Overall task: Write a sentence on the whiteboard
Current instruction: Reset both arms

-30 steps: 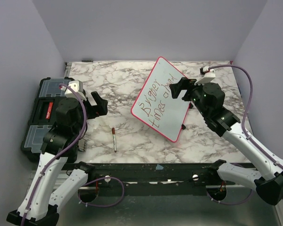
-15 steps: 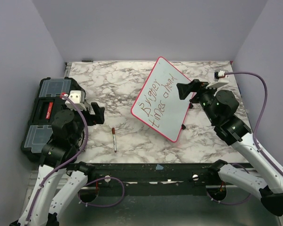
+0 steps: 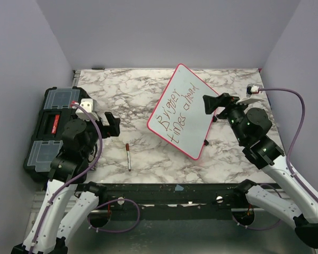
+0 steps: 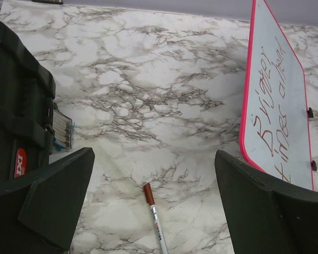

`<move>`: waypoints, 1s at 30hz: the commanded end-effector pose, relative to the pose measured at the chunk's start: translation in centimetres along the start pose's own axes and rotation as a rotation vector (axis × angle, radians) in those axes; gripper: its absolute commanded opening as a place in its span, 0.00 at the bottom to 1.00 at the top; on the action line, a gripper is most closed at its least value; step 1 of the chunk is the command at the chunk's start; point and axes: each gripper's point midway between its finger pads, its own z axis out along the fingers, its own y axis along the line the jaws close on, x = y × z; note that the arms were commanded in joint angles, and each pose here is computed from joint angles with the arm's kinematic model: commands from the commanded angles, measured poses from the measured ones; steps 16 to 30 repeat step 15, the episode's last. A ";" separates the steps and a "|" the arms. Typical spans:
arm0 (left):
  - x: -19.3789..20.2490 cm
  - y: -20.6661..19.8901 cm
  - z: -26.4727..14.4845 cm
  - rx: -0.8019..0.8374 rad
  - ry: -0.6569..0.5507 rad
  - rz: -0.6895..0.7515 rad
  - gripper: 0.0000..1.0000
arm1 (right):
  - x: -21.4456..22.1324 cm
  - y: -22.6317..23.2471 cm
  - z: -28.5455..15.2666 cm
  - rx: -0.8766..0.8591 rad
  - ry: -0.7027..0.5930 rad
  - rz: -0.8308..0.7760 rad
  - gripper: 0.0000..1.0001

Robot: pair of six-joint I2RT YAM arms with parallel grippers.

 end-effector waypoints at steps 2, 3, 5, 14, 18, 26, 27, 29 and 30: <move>-0.1 -0.1 0.1 0.013 -0.009 -0.011 0.98 | -0.2 -1.1 0.0 0.041 -0.035 -0.008 1.00; 0.0 -0.1 0.2 0.018 -0.009 -0.011 0.98 | -0.7 -0.9 0.1 0.030 -0.059 -0.003 1.00; 0.1 -0.1 0.3 0.021 -0.005 -0.014 0.98 | -0.6 -0.9 0.2 0.034 -0.058 -0.008 1.00; 0.8 0.0 0.8 0.036 0.023 -0.023 0.98 | -0.9 -1.7 0.4 0.092 -0.066 0.010 1.00; 0.9 0.0 0.8 0.035 0.027 -0.022 0.98 | -0.9 -1.7 0.3 0.091 -0.068 0.014 1.00; 0.9 0.0 0.8 0.035 0.027 -0.022 0.98 | -0.9 -1.7 0.3 0.091 -0.068 0.014 1.00; 0.9 0.0 0.8 0.035 0.027 -0.022 0.98 | -0.9 -1.7 0.3 0.091 -0.068 0.014 1.00; 0.9 0.0 0.8 0.035 0.027 -0.022 0.98 | -0.9 -1.7 0.3 0.091 -0.068 0.014 1.00; 0.9 0.0 0.8 0.035 0.027 -0.022 0.98 | -0.9 -1.7 0.3 0.091 -0.068 0.014 1.00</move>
